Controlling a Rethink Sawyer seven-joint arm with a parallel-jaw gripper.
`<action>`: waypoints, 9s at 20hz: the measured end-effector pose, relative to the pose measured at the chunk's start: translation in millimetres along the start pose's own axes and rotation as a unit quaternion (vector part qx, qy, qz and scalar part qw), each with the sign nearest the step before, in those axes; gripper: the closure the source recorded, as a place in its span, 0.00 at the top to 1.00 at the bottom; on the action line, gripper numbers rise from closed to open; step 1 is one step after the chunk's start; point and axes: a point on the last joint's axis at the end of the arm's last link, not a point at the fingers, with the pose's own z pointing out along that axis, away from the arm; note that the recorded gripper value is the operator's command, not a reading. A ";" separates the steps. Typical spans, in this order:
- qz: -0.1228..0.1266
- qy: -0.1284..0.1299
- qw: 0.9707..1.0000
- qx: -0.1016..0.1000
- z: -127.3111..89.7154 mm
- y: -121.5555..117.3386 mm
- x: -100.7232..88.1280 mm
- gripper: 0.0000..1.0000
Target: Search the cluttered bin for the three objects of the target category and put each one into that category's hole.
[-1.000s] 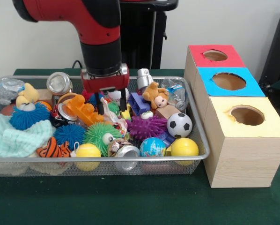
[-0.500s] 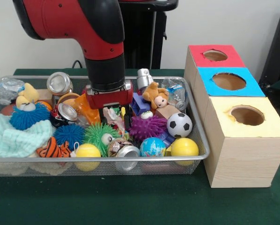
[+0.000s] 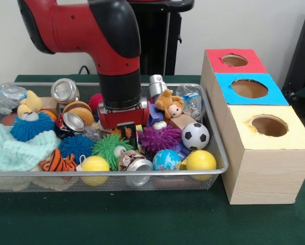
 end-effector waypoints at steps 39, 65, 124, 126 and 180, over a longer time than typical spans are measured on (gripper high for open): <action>-0.027 0.153 0.988 0.020 -148.6 104.7 -51.0 0.00; 0.128 0.234 0.963 0.028 -195.1 210.2 -70.9 0.00; 0.251 0.045 0.967 0.014 -134.0 181.1 -153.1 0.00; 0.253 0.034 0.967 0.017 -125.3 179.6 -154.0 0.00; 0.231 0.224 0.946 0.038 -347.5 160.1 -157.2 0.00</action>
